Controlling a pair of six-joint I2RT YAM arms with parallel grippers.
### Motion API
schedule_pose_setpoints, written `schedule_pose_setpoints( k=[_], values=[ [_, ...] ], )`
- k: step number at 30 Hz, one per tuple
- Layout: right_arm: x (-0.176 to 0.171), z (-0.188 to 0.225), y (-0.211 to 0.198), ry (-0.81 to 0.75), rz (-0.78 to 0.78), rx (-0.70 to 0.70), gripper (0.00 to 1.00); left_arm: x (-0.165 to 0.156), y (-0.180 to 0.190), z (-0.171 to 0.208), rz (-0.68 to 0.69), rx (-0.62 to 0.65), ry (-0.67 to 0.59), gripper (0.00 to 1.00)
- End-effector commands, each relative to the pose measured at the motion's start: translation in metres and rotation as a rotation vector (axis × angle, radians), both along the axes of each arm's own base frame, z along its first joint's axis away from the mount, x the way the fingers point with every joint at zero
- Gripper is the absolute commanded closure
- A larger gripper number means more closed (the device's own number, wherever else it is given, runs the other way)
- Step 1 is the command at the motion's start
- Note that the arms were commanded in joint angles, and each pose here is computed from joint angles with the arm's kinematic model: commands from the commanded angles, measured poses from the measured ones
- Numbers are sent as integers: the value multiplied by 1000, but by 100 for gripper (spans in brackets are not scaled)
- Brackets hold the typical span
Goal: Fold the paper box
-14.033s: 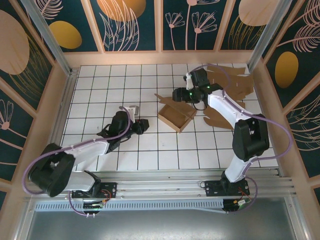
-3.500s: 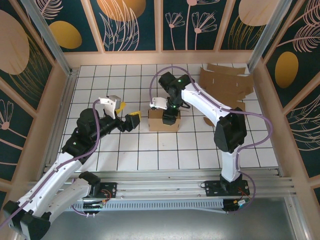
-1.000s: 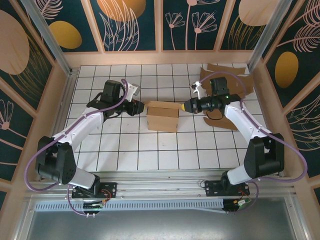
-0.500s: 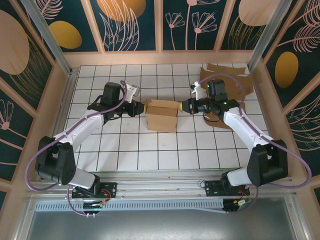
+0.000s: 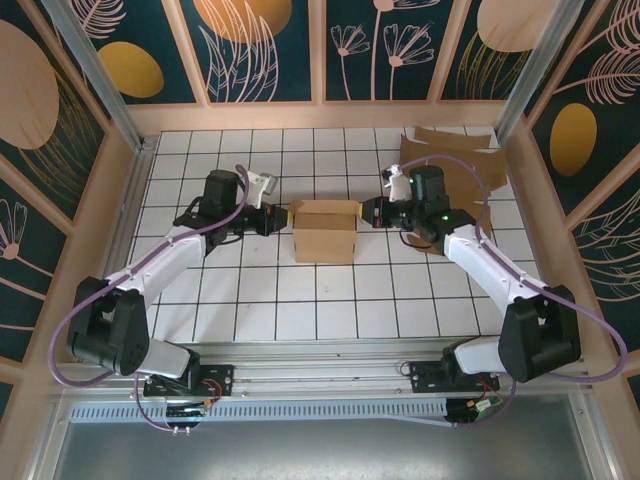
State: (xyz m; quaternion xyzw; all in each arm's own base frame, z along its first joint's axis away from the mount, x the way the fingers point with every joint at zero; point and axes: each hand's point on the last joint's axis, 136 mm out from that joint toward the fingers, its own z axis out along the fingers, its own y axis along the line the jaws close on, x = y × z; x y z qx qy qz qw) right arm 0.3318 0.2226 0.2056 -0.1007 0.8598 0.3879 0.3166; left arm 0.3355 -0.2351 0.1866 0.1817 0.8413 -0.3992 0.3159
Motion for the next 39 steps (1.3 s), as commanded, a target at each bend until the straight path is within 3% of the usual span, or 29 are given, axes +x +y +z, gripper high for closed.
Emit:
schedule_pose_setpoints(
  k=[1, 14, 21, 39],
  values=[
    [2, 7, 1, 14, -76, 60, 92, -12, -10, 7, -42, -63, 6, 90],
    [-14, -2, 11, 22, -105, 120, 94, -25, -30, 7, -65, -81, 26, 90],
    [-21, -21, 7, 28, -113, 53, 94, -28, -29, 2, -56, -69, 36, 91],
    [-23, -15, -6, -48, -121, -35, 93, -27, -24, -3, -35, -20, 31, 93]
  ],
)
